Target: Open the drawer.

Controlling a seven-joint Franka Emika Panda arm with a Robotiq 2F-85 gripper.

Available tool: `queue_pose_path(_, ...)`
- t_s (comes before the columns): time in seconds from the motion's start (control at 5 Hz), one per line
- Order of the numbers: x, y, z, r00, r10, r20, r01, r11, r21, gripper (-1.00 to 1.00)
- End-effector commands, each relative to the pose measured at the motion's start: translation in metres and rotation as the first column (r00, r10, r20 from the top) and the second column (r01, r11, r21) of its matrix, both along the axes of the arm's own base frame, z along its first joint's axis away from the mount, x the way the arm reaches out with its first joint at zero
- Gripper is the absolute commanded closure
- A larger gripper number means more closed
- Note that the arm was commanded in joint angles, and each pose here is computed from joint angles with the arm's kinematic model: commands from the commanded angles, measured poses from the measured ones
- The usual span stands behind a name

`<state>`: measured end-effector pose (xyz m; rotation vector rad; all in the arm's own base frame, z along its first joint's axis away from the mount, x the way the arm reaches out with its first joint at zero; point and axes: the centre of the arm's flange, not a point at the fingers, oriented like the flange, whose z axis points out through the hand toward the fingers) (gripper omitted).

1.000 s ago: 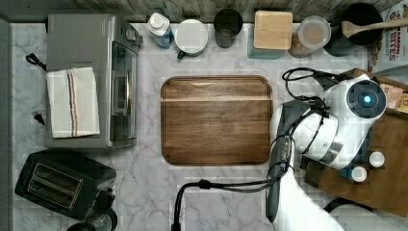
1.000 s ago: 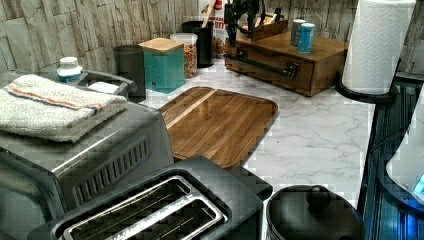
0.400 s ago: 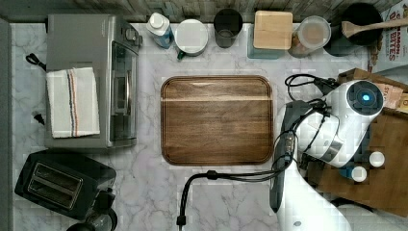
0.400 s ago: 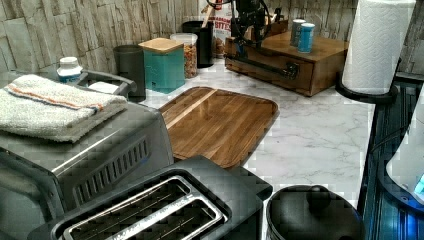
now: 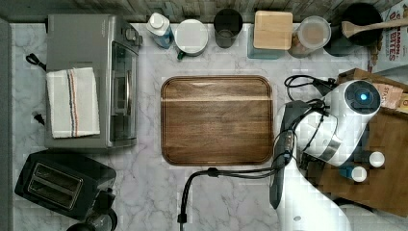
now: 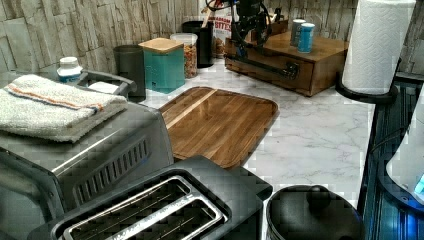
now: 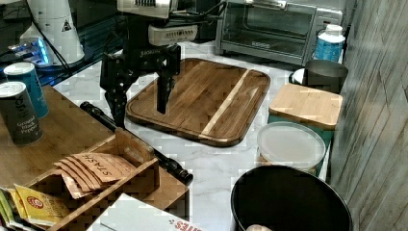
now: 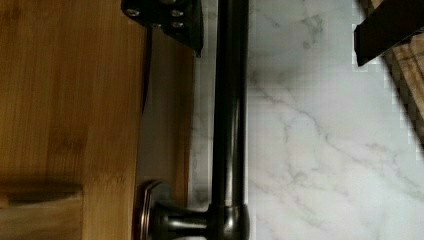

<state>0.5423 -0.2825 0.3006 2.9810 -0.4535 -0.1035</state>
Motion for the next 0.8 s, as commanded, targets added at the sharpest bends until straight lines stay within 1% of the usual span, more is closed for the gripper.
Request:
queue_pose_path(0.2,-0.008,-0.043,-0.001,0.983,-0.119,0.14,0.118,0.993,0.014,-1.0)
queue_pose_path(0.4,-0.008,-0.04,-0.021,0.981,-0.153,0.122,0.148,0.988,0.048,-1.0)
queue_pose_path(0.8,-0.016,-0.041,-0.05,0.987,-0.137,0.086,0.13,0.988,0.08,-1.0)
